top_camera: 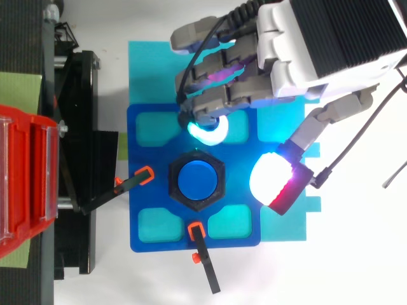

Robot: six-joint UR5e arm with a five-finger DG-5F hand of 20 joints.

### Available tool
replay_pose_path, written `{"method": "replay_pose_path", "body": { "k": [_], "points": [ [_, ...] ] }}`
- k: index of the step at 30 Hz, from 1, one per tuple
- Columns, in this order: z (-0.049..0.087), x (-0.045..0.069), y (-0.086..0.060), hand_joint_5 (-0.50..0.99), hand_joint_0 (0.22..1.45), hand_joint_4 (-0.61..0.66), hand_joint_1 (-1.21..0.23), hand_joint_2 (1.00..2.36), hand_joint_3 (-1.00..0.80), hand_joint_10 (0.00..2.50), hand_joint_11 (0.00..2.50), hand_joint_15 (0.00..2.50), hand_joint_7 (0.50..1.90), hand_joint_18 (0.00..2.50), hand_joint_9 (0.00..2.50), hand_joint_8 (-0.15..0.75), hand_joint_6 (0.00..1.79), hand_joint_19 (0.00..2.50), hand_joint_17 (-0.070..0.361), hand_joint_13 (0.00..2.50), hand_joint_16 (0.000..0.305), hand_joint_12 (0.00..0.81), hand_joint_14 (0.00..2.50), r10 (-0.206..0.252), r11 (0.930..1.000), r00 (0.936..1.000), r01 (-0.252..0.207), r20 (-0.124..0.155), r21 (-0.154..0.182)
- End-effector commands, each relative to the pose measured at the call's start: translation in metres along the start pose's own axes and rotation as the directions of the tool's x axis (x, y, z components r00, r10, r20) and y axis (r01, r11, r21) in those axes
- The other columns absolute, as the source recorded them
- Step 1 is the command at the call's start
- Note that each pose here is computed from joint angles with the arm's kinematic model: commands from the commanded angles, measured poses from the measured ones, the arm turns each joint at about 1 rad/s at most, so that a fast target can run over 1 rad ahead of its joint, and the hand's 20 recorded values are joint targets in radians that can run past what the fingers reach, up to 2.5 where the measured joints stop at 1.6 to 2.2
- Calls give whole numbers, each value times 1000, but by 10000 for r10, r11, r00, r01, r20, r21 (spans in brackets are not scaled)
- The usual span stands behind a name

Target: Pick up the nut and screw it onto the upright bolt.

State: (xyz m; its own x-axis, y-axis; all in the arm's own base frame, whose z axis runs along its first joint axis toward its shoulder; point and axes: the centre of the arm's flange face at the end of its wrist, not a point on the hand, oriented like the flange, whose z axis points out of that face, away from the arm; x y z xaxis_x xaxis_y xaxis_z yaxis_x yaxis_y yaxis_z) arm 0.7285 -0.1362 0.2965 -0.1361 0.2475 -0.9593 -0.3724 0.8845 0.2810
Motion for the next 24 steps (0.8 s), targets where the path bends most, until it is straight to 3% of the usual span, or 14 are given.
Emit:
{"method": "replay_pose_path", "body": {
  "k": [1,3,6,9,13,19,24],
  "points": [
    [-1,-5,-2,-58,508,260,-215,1000,-500,0,0,0,948,42,844,228,504,0,34,488,15,226,0,-43,10000,10000,44,89,-72],
    [0,-12,-2,-88,502,222,-204,1000,-500,0,0,0,786,0,767,217,503,0,42,434,19,240,0,-84,9999,9998,86,182,-144],
    [2,-16,-2,-112,494,203,-188,1000,-500,0,0,0,697,0,678,209,502,0,51,363,23,254,0,-140,9997,9995,146,275,-217],
    [5,-17,1,-116,490,199,-177,1000,-500,0,0,0,669,0,638,203,502,0,55,328,25,267,0,-188,9994,9992,198,355,-285],
    [13,-19,6,-119,485,196,-163,1000,-500,0,0,0,659,0,599,201,502,0,60,290,26,272,0,-367,9986,9967,392,723,-344],
    [23,-7,16,-123,484,190,-153,1000,-500,0,0,0,651,0,554,198,502,0,64,253,28,284,0,-306,9992,9960,326,836,-222],
    [34,3,28,-127,481,185,-130,1000,-500,0,0,0,655,0,504,196,502,0,68,214,30,292,0,-180,9994,9934,212,1135,-275]
  ]
}}
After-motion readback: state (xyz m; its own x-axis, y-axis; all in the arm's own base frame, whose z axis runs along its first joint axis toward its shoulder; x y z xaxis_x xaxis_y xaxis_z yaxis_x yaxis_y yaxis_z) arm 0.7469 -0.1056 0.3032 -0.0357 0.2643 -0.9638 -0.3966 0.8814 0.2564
